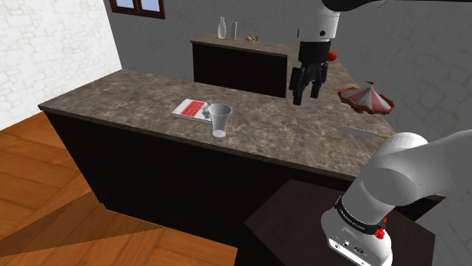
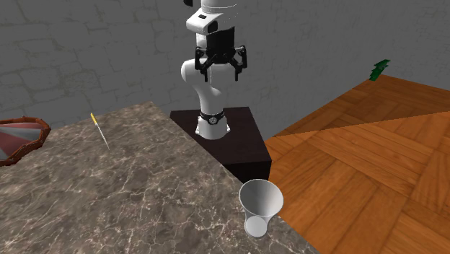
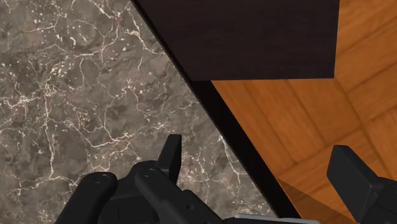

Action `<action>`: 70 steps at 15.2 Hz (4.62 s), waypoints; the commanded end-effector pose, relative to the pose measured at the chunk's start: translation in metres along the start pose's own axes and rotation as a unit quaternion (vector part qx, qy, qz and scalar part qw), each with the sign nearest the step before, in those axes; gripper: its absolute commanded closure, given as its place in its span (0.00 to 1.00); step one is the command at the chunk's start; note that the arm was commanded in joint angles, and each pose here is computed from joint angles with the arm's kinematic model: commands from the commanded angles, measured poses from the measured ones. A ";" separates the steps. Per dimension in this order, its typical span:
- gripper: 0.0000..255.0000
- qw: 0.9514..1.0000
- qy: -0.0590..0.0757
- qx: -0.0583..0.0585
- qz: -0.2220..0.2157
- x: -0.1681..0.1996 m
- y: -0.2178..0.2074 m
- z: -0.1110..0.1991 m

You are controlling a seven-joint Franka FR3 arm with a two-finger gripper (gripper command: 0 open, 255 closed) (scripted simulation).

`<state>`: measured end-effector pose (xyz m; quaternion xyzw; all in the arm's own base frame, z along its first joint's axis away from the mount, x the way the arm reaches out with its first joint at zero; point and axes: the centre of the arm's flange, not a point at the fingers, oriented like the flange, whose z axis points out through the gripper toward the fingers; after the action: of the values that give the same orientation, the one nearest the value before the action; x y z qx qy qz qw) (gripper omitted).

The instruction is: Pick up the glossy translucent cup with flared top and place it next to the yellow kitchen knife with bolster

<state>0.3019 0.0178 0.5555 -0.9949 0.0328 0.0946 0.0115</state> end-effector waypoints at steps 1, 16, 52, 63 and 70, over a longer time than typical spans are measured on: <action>0.00 1.000 0.000 0.000 0.000 0.000 0.000 0.000; 0.00 0.996 0.057 0.072 -0.009 0.170 0.011 0.064; 1.00 0.986 0.102 0.127 -0.016 0.317 0.002 0.139; 1.00 0.986 0.102 0.127 -0.016 0.307 0.001 0.087; 1.00 0.986 0.102 0.127 -0.016 0.300 0.001 0.051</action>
<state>0.5853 0.0001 0.4429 -0.9901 0.0296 -0.0126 0.1364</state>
